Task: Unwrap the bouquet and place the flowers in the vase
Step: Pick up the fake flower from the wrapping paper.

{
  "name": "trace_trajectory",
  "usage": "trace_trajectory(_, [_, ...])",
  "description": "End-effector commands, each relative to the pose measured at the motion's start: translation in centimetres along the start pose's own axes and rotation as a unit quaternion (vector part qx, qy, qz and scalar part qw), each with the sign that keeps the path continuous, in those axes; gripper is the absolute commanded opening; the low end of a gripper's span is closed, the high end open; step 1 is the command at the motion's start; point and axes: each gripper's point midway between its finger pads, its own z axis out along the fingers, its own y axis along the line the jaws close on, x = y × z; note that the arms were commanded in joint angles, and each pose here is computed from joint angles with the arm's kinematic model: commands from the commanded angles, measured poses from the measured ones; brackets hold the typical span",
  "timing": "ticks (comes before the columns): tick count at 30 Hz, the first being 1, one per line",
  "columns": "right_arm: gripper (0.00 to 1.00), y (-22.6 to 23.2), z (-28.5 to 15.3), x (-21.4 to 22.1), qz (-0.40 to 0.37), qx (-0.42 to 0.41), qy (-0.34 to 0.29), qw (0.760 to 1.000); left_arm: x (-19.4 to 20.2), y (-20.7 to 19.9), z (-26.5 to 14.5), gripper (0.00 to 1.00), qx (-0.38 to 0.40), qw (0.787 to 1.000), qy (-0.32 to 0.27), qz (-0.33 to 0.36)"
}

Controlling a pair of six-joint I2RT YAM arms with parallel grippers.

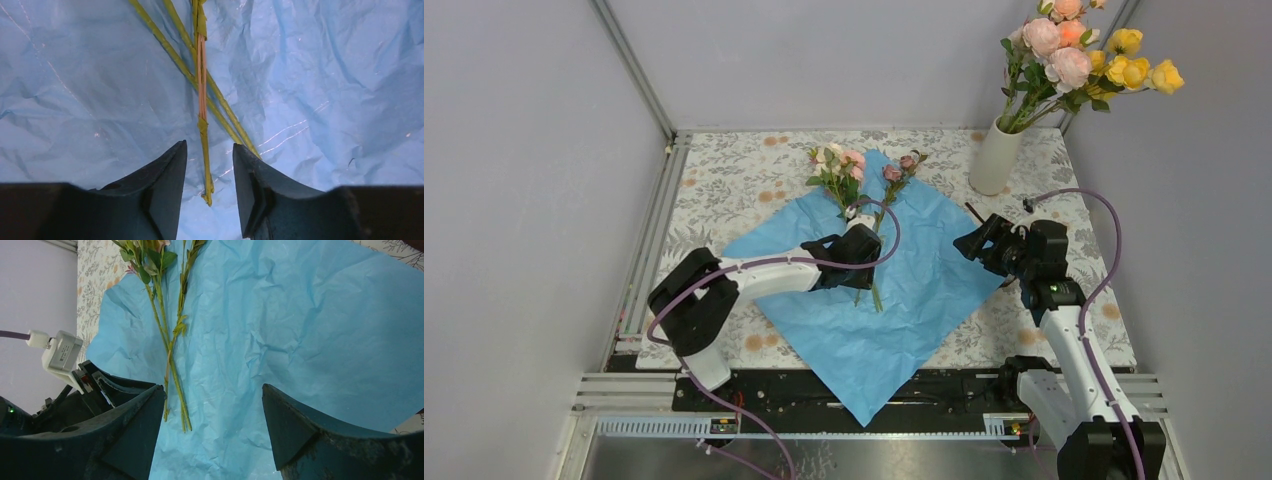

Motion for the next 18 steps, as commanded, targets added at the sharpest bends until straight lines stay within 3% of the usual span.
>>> trace_trajectory(1, [0.78, 0.4, 0.1, 0.1, 0.000, -0.015, 0.001, 1.000, -0.8, -0.6, 0.8, 0.40, 0.000, 1.000, -0.016, 0.000])
trace_trajectory(6, [0.78, 0.3, 0.2, 0.2, 0.000, -0.013, 0.004, 1.000, 0.0, -0.3, 1.8, 0.34, -0.008, 1.000, -0.001, 0.003])
trace_trajectory(13, [0.78, 0.2, 0.4, 0.4, 0.002, -0.012, 0.009, 1.000, 0.4, -0.4, 2.5, 0.33, -0.006, 1.000, 0.002, 0.005])
trace_trajectory(18, [0.78, 0.0, 0.4, 0.6, 0.002, -0.009, 0.011, 1.000, 0.9, 0.0, 3.3, 0.20, -0.018, 1.000, 0.012, 0.011])
